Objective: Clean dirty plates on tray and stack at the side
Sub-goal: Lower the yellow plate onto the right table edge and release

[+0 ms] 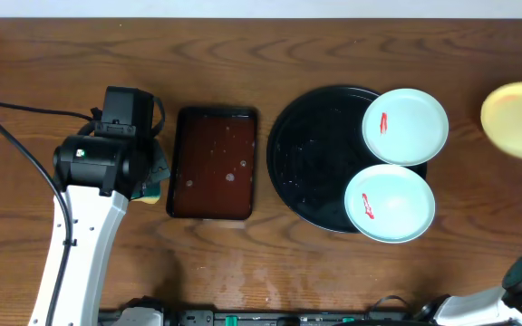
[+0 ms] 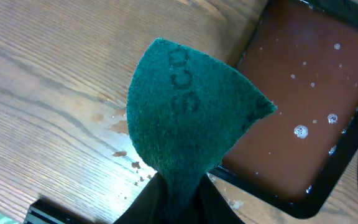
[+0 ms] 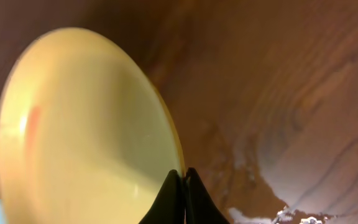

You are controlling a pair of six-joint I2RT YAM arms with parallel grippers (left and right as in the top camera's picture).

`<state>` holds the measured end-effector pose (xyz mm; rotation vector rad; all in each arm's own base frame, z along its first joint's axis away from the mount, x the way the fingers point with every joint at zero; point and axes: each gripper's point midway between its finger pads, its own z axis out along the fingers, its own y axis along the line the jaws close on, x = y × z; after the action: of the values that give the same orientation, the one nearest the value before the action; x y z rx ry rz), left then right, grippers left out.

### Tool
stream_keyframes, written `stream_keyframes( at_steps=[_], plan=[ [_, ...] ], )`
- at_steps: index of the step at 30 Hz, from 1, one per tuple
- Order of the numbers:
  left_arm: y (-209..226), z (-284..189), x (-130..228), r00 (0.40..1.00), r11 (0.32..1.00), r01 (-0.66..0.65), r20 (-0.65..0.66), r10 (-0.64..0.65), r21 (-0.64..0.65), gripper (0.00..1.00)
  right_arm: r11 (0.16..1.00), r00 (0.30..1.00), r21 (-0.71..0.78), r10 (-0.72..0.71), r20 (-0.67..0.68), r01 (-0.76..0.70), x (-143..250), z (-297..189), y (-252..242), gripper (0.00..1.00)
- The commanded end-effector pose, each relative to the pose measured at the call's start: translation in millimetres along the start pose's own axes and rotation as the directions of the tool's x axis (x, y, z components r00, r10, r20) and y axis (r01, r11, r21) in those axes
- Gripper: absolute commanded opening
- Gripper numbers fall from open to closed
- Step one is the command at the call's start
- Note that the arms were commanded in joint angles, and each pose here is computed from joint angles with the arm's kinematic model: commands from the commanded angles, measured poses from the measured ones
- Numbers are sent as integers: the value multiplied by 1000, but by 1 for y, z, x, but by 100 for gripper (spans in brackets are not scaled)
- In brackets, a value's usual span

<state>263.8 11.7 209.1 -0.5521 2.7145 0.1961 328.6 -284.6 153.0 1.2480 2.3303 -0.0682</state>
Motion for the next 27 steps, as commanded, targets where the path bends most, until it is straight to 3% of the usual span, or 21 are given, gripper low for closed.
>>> stream_keyframes(
  at_steps=[1, 6, 7, 9, 12, 15, 20, 27],
  plan=[
    [4, 0, 0, 1000, 1000, 13, 6, -13, -12, 17, 999, 996, 29, 15, -88, -13, 40, 33, -18, 1],
    [4, 0, 0, 1000, 1000, 13, 5, -13, -12, 17, 994, 995, 100, 56, -85, -47, 79, 72, -42, 1],
    [4, 0, 0, 1000, 1000, 13, 5, -13, -13, 17, 994, 994, 94, 67, -83, -59, 80, 74, -42, 5],
    [4, 0, 0, 1000, 1000, 13, 6, -13, -12, 17, 995, 994, 83, 67, -86, -60, 80, 73, -39, 32],
    [4, 0, 0, 1000, 1000, 13, 6, -13, -12, 17, 999, 993, -36, 11, -117, -15, 79, 67, -17, 50],
    [3, 0, 0, 1000, 1000, 13, 6, -13, -12, 17, 980, 987, -182, -98, -127, 74, 68, 48, 19, 55],
    [3, 0, 0, 1000, 1000, 14, 4, -14, -9, 17, 928, 946, -244, -312, -88, 283, 53, 14, 68, 60],
    [3, 0, 1, 1000, 1000, 13, 1, -13, -10, 23, 771, 808, -283, -589, 20, 570, 75, 7, 146, 65]
  ],
)
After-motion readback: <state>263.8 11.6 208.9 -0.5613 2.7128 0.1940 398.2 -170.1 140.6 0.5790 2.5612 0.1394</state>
